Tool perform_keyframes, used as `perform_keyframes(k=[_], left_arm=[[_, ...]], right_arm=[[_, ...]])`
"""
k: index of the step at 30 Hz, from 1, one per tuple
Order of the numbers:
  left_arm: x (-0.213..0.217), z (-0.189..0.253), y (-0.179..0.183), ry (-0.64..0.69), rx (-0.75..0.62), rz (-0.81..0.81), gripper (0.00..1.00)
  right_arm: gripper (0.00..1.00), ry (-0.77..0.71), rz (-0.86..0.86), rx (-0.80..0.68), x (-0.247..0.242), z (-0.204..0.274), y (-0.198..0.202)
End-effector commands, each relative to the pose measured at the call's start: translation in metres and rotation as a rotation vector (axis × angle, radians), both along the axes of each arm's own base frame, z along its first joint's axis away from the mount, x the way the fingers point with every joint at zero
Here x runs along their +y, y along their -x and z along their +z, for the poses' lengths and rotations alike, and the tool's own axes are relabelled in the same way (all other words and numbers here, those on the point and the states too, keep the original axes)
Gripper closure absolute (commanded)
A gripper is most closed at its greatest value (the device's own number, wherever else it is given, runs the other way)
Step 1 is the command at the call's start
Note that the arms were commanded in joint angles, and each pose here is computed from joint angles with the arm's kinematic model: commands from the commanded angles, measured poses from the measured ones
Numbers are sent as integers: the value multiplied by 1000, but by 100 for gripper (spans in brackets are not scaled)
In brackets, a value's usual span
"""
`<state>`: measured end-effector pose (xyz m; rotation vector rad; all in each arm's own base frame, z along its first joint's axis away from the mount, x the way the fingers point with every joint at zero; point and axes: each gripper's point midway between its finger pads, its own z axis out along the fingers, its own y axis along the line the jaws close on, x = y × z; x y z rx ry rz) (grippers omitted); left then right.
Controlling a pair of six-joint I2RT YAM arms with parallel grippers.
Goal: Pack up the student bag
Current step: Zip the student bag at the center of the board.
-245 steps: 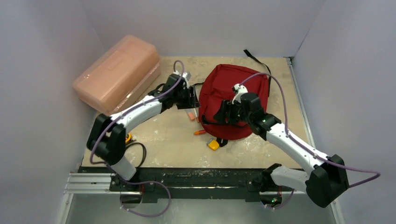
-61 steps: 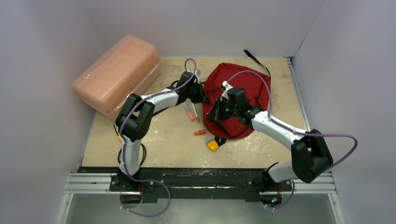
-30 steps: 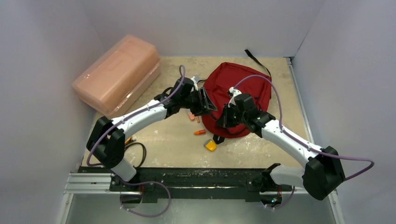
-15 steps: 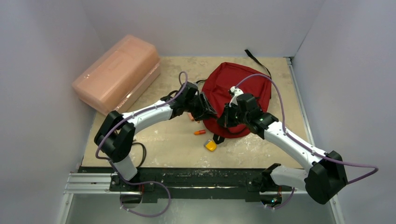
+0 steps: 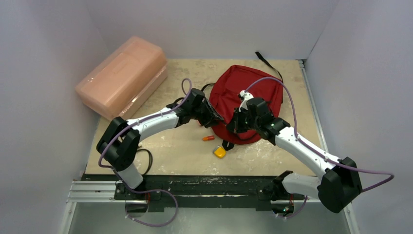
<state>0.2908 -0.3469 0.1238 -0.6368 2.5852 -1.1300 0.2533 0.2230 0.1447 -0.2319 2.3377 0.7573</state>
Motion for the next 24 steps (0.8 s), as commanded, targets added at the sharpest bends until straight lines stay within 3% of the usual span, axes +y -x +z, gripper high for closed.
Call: perform_keyframes(k=[1, 6, 14, 21, 24], left_arm=[[-17, 23, -30, 71, -82, 30, 72], [2, 29, -69, 50, -182, 60, 100], [63, 36, -96, 22, -257, 164, 100], [79, 48, -111, 56, -312, 160, 100], [83, 51, -119, 79, -314, 152, 100]], right_arm=[[100, -22, 4, -57, 2, 20, -7], [100, 21, -33, -43, -10, 11, -3], [100, 91, -229, 30, -45, -17, 7], [100, 136, -432, 85, -90, -35, 15], [100, 68, -338, 69, -78, -28, 24]])
